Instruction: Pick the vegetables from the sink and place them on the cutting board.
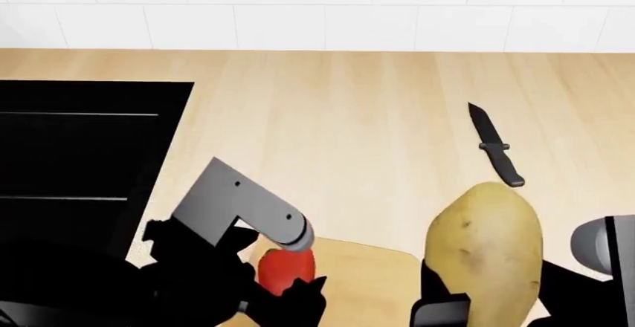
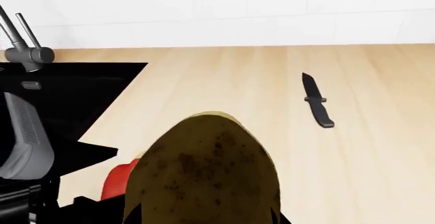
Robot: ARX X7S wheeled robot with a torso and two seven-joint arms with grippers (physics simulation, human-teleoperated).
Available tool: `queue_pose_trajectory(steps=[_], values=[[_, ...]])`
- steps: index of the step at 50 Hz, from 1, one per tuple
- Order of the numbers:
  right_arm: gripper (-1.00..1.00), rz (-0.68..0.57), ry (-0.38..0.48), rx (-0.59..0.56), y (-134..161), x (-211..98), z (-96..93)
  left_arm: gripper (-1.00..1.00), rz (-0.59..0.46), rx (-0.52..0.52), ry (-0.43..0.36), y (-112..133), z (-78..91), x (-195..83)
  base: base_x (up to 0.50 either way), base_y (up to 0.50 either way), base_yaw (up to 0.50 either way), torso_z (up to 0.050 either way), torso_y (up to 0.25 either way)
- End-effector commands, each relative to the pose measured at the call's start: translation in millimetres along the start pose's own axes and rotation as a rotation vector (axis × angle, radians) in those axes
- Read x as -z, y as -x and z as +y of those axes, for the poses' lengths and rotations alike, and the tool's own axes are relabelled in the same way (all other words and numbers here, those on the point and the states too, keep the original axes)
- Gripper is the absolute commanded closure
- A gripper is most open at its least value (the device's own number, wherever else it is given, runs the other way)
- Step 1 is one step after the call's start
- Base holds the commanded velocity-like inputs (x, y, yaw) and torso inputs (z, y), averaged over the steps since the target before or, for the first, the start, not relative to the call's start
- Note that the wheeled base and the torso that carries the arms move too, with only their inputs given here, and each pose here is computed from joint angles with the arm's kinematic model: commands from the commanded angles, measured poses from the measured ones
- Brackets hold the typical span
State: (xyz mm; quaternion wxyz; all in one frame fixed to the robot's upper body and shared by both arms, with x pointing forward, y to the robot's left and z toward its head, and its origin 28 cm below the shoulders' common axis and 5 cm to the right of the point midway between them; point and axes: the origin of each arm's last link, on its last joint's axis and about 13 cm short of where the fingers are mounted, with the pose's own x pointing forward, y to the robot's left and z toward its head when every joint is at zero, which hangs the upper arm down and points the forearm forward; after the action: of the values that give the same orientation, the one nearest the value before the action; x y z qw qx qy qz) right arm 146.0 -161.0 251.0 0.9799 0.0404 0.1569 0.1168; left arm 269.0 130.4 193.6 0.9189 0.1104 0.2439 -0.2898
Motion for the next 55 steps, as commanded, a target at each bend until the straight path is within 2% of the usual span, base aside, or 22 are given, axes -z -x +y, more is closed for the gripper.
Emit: queue_pose_trajectory(steps=[1,13,17,20,25,31,37,40,45,55], values=[[1.0,-0.055,0.03,-0.042,-1.4,-4.9,1.8,-1.0,-0.036,0.013,0.023,-1.3,-2.1,-6.2,0.0,0.0,0.0,0.0,0.0],[1.0,-0.038,0.027,-0.046,-4.0,-5.5,1.8,-1.0,-0.053,0.011,0.041,6.8,0.5,-10.9,0.0,0.0,0.0,0.0,0.0],[1.0,-0.016,0.028,-0.041,-6.9,-10.5,1.0,-1.0,-0.096,0.036,0.062,25.9,1.5,-21.5,0.0,0.0,0.0,0.0,0.0],[1.0,0.051,0.01,-0.059,-11.4,-10.7,0.4,-1.0,-0.142,0.042,0.083,41.9,2.9,-29.8,0.0,0.0,0.0,0.0,0.0],[1.0,0.055,-0.001,-0.065,-14.5,-24.1,-0.3,-1.0,-0.209,0.077,0.116,70.8,2.3,-39.0,0.0,0.0,0.0,0.0,0.0],[1.0,0.059,0.01,-0.064,-17.5,-39.7,-0.4,-1.0,-0.241,0.047,0.08,91.8,8.7,-40.8,0.0,0.0,0.0,0.0,0.0],[1.0,0.162,-0.005,-0.09,-25.2,-39.6,-0.2,-1.0,-0.273,-0.007,0.064,113.3,19.3,-37.7,0.0,0.0,0.0,0.0,0.0],[1.0,0.176,-0.02,-0.103,-27.0,-46.1,1.5,-1.0,-0.3,-0.034,0.078,122.0,25.3,-40.2,0.0,0.0,0.0,0.0,0.0],[1.0,0.268,-0.027,-0.122,-34.1,-44.4,3.8,-1.0,-0.328,-0.073,0.104,127.2,34.0,-44.4,0.0,0.0,0.0,0.0,0.0],[1.0,0.344,-0.073,-0.151,-52.6,-59.2,4.3,-1.0,-0.375,-0.113,0.133,138.8,43.6,-50.3,0.0,0.0,0.0,0.0,0.001]])
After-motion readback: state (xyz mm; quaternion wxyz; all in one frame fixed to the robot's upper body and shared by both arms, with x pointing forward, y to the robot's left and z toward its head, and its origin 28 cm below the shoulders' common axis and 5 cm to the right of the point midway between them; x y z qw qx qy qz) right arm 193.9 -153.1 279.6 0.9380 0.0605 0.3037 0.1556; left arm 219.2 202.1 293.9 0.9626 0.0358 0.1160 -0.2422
